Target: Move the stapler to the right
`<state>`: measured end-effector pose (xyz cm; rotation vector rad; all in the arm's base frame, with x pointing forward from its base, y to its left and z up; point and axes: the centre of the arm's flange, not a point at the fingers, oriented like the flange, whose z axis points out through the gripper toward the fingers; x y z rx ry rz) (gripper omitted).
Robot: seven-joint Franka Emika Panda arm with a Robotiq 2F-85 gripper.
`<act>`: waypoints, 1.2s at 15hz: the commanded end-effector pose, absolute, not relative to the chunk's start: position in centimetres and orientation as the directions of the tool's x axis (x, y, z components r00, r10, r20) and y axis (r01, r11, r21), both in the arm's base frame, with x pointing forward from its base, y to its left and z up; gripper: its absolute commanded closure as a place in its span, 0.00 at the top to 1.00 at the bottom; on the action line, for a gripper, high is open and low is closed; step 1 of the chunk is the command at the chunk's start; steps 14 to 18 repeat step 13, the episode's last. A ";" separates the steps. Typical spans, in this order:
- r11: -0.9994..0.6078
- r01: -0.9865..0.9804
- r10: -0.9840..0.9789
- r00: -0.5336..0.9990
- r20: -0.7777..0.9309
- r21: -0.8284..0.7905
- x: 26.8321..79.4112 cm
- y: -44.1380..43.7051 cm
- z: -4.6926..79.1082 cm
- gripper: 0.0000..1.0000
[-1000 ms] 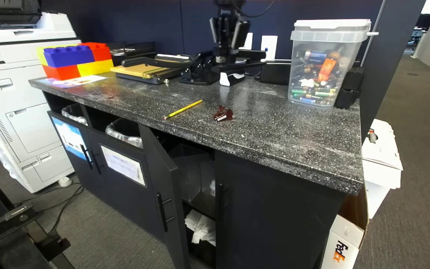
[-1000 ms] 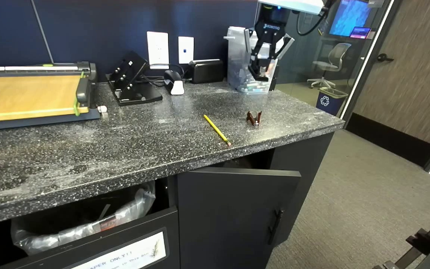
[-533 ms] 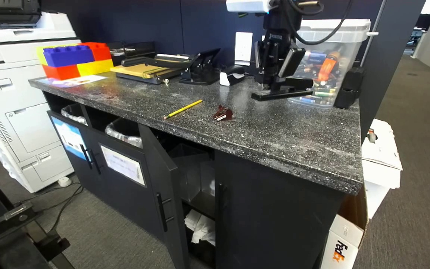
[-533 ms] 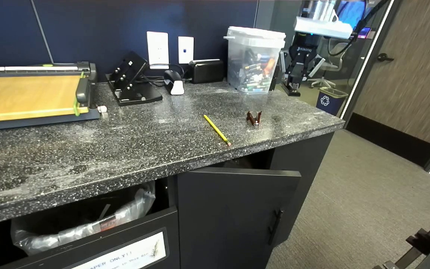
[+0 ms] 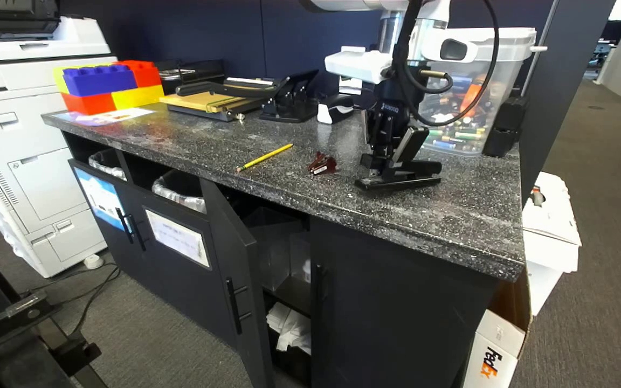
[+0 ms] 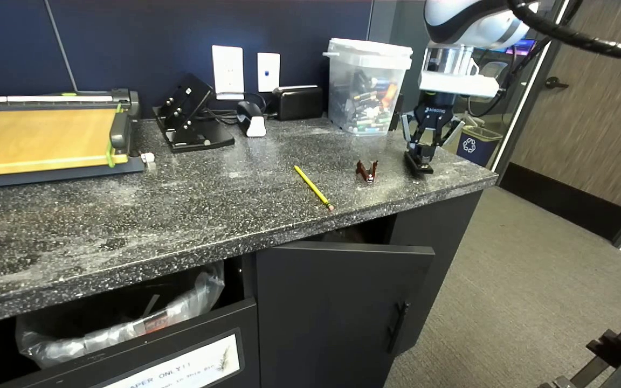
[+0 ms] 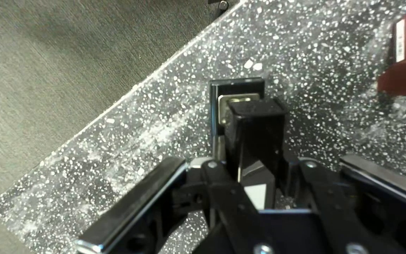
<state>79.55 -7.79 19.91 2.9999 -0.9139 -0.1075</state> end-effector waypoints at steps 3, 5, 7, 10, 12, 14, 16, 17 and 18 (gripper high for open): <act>-0.840 -0.542 -0.538 0.837 -0.098 -0.012 84.4 -6.4 25.3 0.73; -0.850 -0.527 -0.520 0.844 -0.132 -0.017 83.2 -5.4 27.6 0.88; -0.883 -0.468 -0.444 0.861 -0.250 -0.044 78.8 -2.9 31.5 0.99; -0.887 -0.460 -0.440 0.864 -0.246 -0.030 77.5 -2.2 31.3 0.99; -0.897 -0.442 -0.421 0.870 -0.257 -0.029 77.1 -1.0 33.5 1.00; -0.898 -0.439 -0.417 0.871 -0.260 -0.028 77.0 -0.8 33.7 1.00; -0.898 -0.439 -0.417 0.871 -0.260 -0.028 77.0 -0.8 33.7 1.00; -0.898 -0.439 -0.417 0.871 -0.260 -0.028 77.0 -0.8 33.7 1.00; -0.898 -0.439 -0.417 0.871 -0.260 -0.028 77.0 -0.8 33.7 1.00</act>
